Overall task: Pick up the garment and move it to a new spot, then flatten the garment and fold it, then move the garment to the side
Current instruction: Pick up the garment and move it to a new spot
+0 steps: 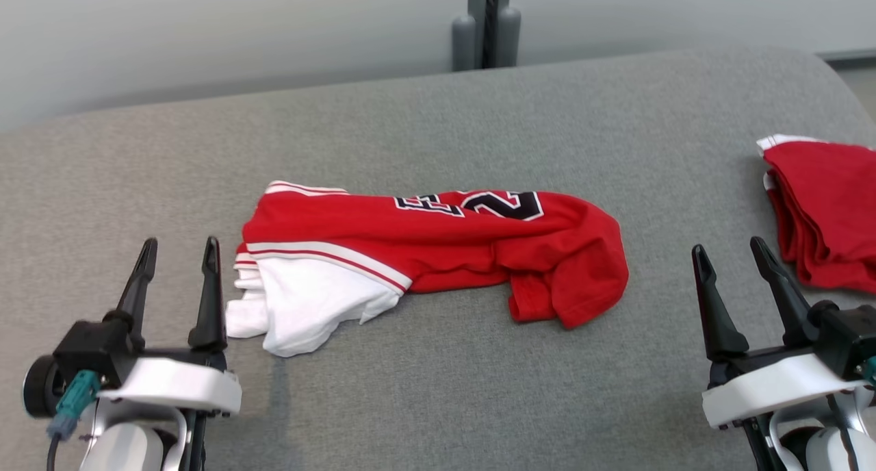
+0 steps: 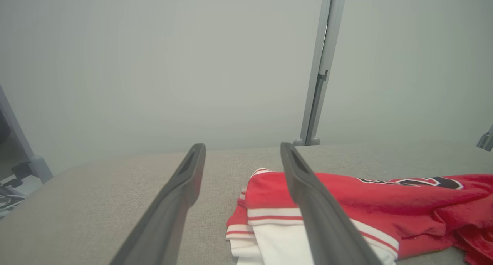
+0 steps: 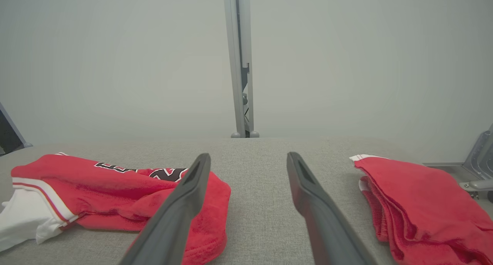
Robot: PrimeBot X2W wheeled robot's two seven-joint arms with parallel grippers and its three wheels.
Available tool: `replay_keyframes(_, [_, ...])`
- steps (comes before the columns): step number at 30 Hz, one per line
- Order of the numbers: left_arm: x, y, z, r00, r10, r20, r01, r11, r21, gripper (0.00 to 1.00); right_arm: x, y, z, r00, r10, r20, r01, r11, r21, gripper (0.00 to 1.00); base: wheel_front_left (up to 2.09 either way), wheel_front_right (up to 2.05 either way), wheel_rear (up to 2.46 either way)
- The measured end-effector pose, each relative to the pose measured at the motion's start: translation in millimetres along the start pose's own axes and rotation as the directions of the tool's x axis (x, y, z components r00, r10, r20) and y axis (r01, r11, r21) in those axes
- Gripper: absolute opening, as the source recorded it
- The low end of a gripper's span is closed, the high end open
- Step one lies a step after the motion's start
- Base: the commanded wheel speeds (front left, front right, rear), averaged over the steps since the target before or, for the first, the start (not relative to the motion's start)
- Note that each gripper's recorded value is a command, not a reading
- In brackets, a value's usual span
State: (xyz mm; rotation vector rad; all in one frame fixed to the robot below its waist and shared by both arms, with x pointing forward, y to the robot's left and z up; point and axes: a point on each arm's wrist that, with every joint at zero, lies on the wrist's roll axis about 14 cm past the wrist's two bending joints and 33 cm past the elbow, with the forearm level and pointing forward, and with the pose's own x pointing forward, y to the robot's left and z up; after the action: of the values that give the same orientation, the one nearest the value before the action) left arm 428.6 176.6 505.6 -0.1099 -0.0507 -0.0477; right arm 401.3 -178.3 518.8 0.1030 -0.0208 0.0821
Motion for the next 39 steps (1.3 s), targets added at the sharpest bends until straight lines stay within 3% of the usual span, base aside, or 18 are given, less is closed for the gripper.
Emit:
replay_keyframes(18, [-63.4,5.6,18.2,0.999,0.039,-0.018,-0.039,0.999,0.003,1.0,-38.8,14.8,20.3,0.999,0.035,0.012,-0.034,0.999,-0.016,1.0,0.0,0.0,0.0])
replay_keyframes(39, [-76.6,8.1,16.9,0.998,0.052,-0.041,-0.052,0.999,-0.003,1.0,-46.5,17.4,17.7,0.999,0.035,-0.006,-0.035,0.999,-0.007,1.0,0.0,0.0,0.0])
